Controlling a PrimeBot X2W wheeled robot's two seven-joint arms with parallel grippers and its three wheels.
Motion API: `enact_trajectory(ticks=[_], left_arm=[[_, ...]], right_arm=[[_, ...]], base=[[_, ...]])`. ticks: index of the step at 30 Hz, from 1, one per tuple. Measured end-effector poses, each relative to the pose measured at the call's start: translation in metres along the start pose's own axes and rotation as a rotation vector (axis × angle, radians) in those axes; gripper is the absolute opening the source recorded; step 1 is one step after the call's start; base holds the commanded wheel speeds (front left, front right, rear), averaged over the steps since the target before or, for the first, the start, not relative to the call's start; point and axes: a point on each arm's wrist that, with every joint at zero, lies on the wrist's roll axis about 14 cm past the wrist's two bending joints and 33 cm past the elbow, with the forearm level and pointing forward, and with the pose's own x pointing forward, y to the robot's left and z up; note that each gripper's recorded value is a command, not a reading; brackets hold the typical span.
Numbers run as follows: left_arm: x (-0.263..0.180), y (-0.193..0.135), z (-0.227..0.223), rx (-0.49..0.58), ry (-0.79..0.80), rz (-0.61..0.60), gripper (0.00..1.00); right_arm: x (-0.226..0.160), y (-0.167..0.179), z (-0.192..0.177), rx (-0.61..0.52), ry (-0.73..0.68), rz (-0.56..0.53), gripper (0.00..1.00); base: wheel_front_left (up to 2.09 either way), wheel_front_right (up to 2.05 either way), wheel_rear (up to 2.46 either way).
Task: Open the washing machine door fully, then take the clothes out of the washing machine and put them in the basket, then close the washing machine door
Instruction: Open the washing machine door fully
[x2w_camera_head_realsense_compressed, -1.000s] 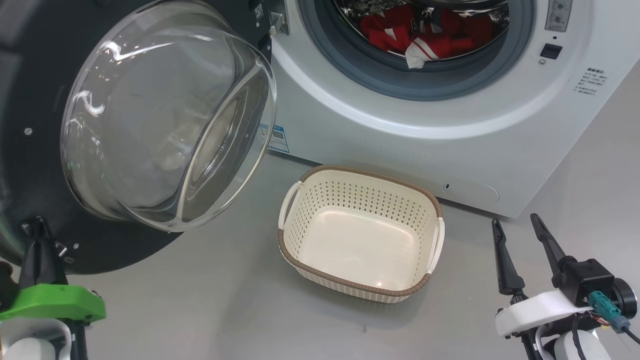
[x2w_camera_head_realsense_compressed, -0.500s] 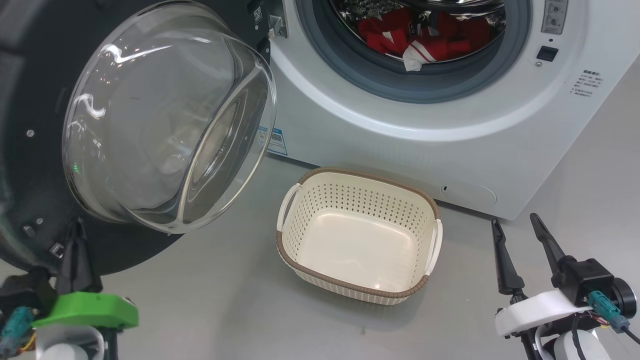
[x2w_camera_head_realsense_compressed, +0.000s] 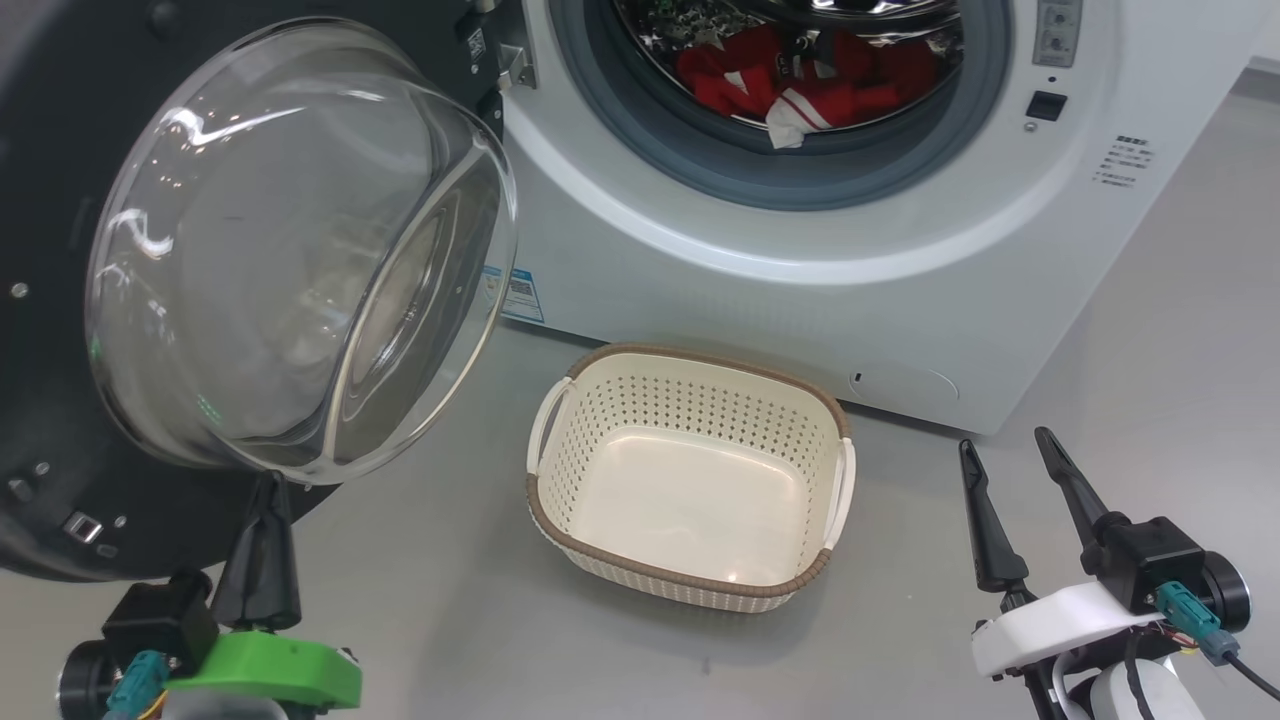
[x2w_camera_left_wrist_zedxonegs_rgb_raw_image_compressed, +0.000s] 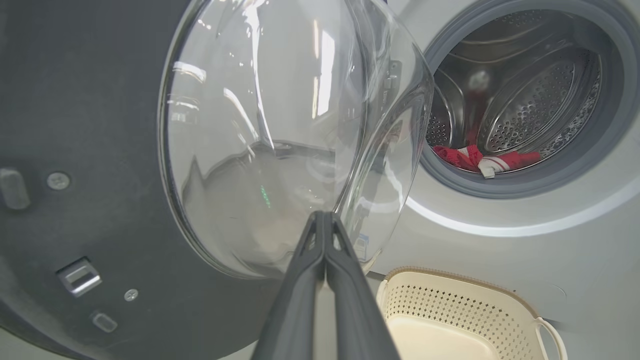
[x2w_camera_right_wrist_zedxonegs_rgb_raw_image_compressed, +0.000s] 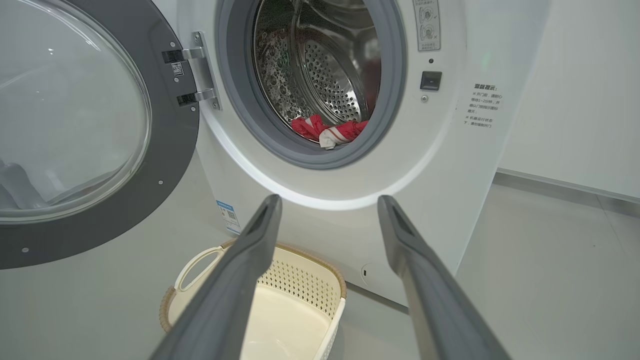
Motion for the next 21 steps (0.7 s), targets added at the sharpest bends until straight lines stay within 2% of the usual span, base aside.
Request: enact_trajectory(ticks=[6, 7, 9, 10, 11, 21], left_arm=[[0.005, -0.029, -0.003, -0.019, 0.004, -0.095, 0.0], [0.005, -0.033, -0.004, -0.015, 0.008, -0.107, 0.02], [0.007, -0.04, -0.006, -0.01, 0.013, -0.128, 0.49], [0.007, -0.044, -0.008, -0.007, 0.016, -0.139, 0.88], [0.008, -0.048, -0.009, -0.005, 0.02, -0.151, 1.0], [0.016, -0.075, -0.019, 0.002, 0.047, -0.233, 1.0]], right_arm=[[-0.003, -0.004, 0.007, -0.002, -0.021, -0.013, 1.0], [-0.003, -0.004, 0.009, -0.003, -0.027, -0.015, 1.0], [-0.003, -0.006, 0.012, 0.0, -0.037, -0.022, 1.0], [-0.005, -0.008, 0.013, 0.004, -0.04, -0.027, 1.0], [-0.006, -0.009, 0.014, 0.004, -0.042, -0.031, 1.0], [-0.02, -0.026, 0.019, 0.022, -0.058, -0.099, 1.0]], base=[[0.0, 0.0, 0.0], [0.0, 0.0, 0.0], [0.0, 0.0, 0.0], [0.0, 0.0, 0.0], [0.0, 0.0, 0.0], [0.0, 0.0, 0.0]])
